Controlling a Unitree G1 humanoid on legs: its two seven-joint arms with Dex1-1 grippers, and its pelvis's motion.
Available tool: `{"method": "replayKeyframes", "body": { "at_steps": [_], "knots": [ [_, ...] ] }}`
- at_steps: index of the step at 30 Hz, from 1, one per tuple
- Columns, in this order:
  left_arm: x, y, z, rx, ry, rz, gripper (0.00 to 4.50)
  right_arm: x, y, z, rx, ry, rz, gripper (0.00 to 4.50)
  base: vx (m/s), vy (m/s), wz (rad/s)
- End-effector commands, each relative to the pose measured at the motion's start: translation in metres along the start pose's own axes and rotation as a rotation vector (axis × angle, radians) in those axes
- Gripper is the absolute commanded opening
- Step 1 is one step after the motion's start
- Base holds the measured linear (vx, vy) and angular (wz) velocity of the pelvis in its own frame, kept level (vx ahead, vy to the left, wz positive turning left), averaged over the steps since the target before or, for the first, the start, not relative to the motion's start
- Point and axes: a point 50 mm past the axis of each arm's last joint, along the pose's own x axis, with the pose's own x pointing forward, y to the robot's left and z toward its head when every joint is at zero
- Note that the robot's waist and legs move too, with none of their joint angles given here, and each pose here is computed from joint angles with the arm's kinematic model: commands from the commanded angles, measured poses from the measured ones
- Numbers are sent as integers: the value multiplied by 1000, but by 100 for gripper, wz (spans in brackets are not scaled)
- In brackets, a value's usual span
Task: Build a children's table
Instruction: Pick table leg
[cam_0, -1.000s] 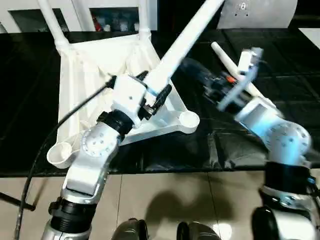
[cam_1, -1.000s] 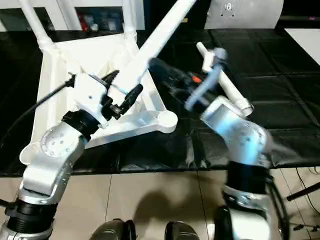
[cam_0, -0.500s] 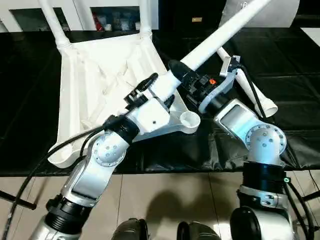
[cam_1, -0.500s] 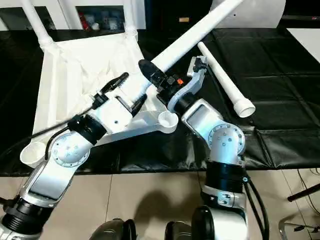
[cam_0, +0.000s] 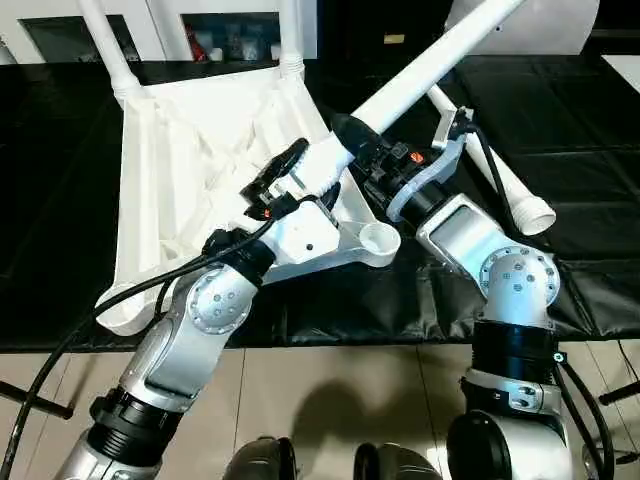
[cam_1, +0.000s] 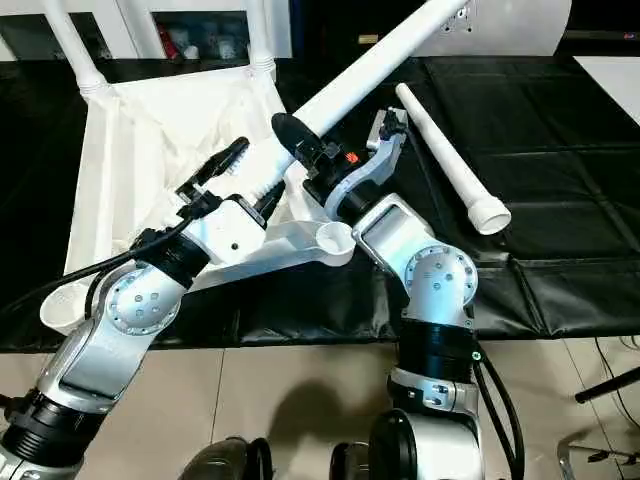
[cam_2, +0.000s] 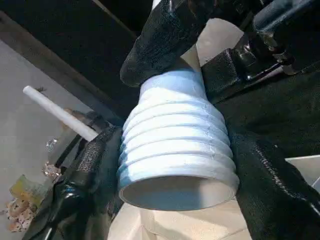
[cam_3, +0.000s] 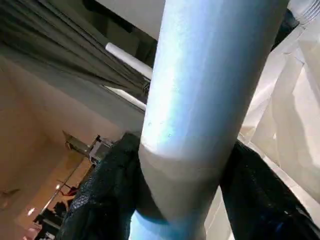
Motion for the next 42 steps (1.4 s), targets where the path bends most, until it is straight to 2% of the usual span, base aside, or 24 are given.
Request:
{"method": "replayKeyframes", "body": {
  "at_steps": [1, 6, 7, 8, 9, 12, 14, 19, 23, 24, 28, 30, 35, 42],
  "knots": [
    [-1, -5, 0, 19, -4, -24, 290, 5, 6, 2, -7, -7, 14, 202, 0, 0, 0],
    [-1, -6, -1, 22, -4, -23, 290, 5, 6, 3, -32, 3, 10, 201, 0, 0, 0],
    [-1, -6, -1, 22, -4, -24, 290, 5, 6, 3, -31, 4, 11, 236, 0, 0, 0],
    [-1, -6, -1, 23, -4, -24, 290, 5, 6, 3, -30, 7, 16, 236, 0, 0, 0],
    [-1, -6, -1, 26, -5, -25, 290, 4, 7, 3, -34, 21, 27, 271, 0, 0, 0],
    [0, -6, -1, 29, -6, -26, 290, 4, 7, 3, -39, 28, 25, 276, 0, 0, 0],
    [0, -6, -1, 30, -6, -25, 290, 4, 7, 3, -42, 35, 22, 310, 0, 0, 0],
    [0, -5, -3, 36, -2, -22, 290, 4, 5, 2, -61, 59, -2, 321, 0, 0, 0],
    [1, -5, -3, 38, -5, -21, 290, 5, 6, 2, -56, 53, 4, 321, 0, 0, 0],
    [1, -5, -3, 37, -5, -24, 290, 6, 6, 3, -49, 43, 9, 294, 0, 0, 0],
    [1, -6, -2, 35, -9, -25, 290, 6, 5, 5, -43, 25, 5, 274, 0, 0, 0],
    [1, -5, -2, 33, -12, -24, 290, 6, 4, 5, -43, 23, 3, 244, 0, 0, 0],
    [1, -5, -1, 33, -18, -25, 290, 7, 3, 6, -42, 19, 0, 212, 0, 0, 0],
    [1, -6, 1, 26, -29, -27, 290, 7, 3, 7, -40, 14, 3, 207, 0, 0, 0]
  ]
}}
